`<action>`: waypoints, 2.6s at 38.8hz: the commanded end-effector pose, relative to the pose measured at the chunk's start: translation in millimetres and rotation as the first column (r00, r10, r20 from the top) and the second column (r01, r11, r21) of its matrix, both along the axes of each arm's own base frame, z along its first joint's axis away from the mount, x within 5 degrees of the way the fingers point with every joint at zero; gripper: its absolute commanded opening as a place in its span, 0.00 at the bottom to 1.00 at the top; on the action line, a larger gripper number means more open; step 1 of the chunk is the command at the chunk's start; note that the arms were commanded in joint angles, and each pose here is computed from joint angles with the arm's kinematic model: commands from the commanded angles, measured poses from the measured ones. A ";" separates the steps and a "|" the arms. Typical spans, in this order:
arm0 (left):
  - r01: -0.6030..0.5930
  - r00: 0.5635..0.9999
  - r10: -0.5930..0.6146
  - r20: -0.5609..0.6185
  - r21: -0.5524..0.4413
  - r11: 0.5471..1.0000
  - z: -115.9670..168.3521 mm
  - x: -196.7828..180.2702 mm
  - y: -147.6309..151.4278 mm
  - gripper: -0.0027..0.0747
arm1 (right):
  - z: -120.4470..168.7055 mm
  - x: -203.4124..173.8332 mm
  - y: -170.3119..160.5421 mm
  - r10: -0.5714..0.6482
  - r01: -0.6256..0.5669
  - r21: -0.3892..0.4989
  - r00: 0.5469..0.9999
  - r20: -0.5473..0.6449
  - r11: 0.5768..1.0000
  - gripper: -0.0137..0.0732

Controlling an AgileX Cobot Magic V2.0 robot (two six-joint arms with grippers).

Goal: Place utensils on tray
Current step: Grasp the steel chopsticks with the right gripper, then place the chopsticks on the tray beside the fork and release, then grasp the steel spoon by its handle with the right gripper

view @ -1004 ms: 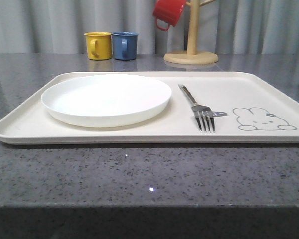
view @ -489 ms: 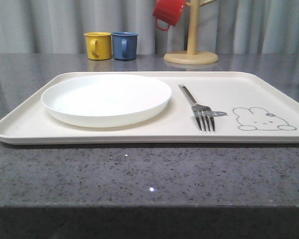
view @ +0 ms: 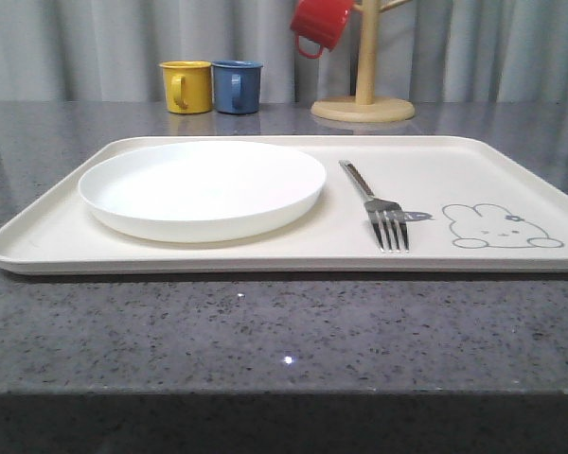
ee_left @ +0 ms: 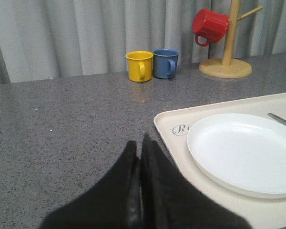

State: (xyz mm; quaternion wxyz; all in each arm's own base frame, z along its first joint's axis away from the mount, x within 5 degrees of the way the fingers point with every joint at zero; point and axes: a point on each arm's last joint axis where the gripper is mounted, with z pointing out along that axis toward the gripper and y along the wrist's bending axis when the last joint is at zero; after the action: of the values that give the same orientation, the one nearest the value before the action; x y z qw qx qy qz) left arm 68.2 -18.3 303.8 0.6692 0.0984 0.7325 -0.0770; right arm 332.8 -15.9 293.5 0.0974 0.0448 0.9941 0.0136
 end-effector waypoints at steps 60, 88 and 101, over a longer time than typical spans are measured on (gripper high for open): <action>-0.010 0.995 0.014 0.098 -0.043 0.999 16.3 -0.2 1.1 0.01 | 39.1 -3.1 130.6 0.170 -0.166 -0.072 0.984 0.056 0.983 0.61; -0.010 0.995 0.014 0.098 -0.043 0.999 16.3 -0.2 1.1 0.01 | 39.9 5.7 -58.1 -0.098 0.105 -0.137 0.994 0.054 0.985 0.61; -0.010 0.995 0.014 0.098 -0.043 0.999 16.3 -0.2 1.1 0.01 | 2.9 28.6 -59.9 -0.055 0.054 -0.070 0.998 -0.013 0.996 0.61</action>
State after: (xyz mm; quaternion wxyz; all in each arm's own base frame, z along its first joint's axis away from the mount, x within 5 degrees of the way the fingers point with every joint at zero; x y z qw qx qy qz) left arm 68.2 -18.3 303.8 0.6692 0.0984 0.7325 -0.0770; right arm 368.1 -76.9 281.6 0.0898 0.0762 0.9925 -0.0330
